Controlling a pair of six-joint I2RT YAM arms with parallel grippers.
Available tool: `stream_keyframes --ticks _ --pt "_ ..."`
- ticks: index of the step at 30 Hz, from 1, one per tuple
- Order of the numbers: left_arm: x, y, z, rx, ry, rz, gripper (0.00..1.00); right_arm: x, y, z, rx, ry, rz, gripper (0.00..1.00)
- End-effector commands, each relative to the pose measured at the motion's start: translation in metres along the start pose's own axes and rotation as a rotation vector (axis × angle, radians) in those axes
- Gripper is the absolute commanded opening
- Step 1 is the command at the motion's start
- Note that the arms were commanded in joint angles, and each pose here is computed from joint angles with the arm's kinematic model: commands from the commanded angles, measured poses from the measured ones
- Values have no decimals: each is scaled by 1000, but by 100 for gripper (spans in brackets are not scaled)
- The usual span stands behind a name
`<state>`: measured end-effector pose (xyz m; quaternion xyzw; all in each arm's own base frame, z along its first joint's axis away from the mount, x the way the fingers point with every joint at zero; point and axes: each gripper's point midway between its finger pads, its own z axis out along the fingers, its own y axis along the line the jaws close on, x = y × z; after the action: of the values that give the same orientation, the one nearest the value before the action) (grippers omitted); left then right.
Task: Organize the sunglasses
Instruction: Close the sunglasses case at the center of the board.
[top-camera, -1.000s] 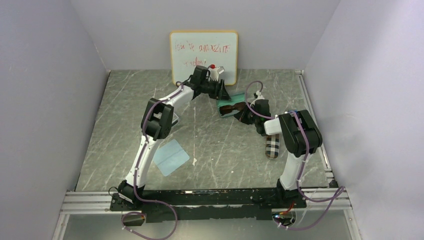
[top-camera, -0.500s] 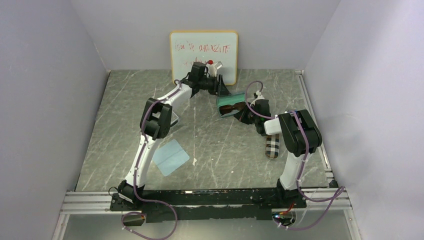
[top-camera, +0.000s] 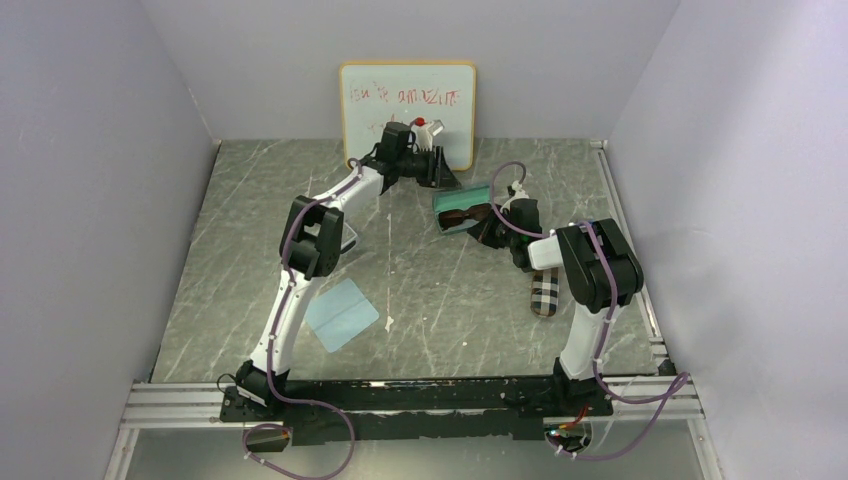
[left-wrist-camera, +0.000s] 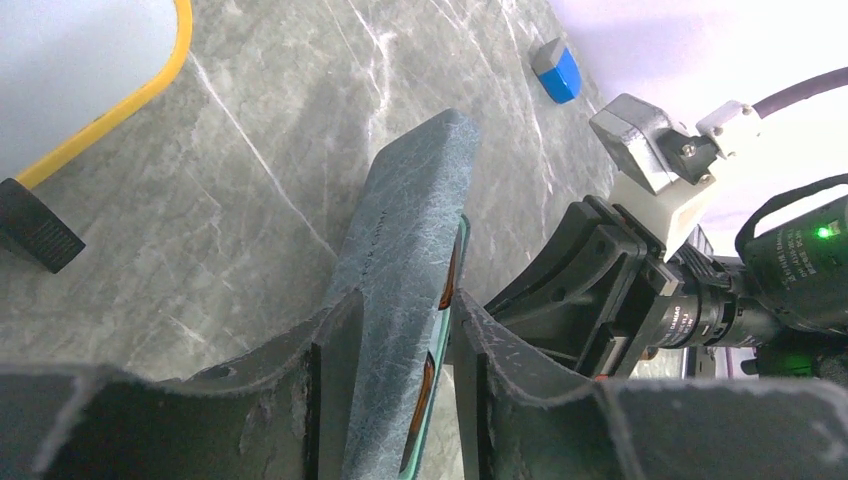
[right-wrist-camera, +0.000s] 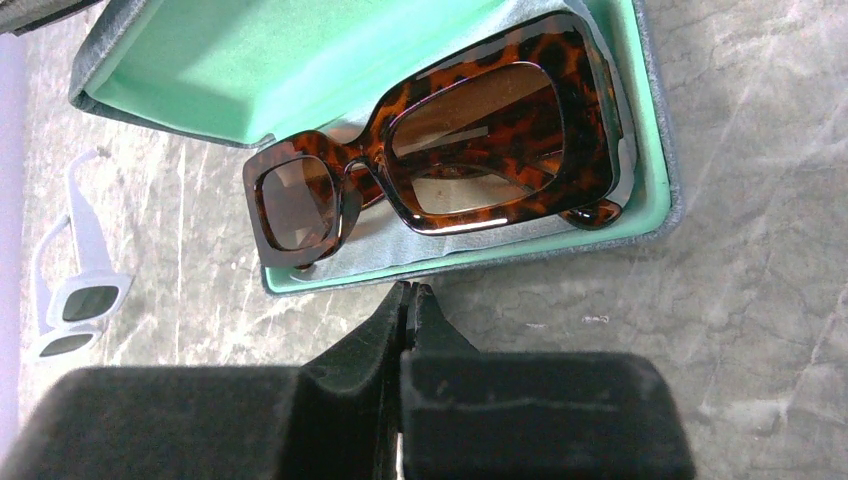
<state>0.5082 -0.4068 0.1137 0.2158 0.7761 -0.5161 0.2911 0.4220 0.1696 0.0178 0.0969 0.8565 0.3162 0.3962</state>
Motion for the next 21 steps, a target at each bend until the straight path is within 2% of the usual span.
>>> stream_keyframes --ticks 1,4,16,21 --pt "-11 1 1 -7 -23 47 42 18 -22 2 68 56 13 0" --pt "-11 1 1 -3 -24 44 39 18 -22 2 68 56 12 0" --pt "0 2 4 2 3 44 15 19 -22 2 66 57 16 0" --pt "7 -3 5 2 19 62 14 19 -21 3 61 56 17 0"
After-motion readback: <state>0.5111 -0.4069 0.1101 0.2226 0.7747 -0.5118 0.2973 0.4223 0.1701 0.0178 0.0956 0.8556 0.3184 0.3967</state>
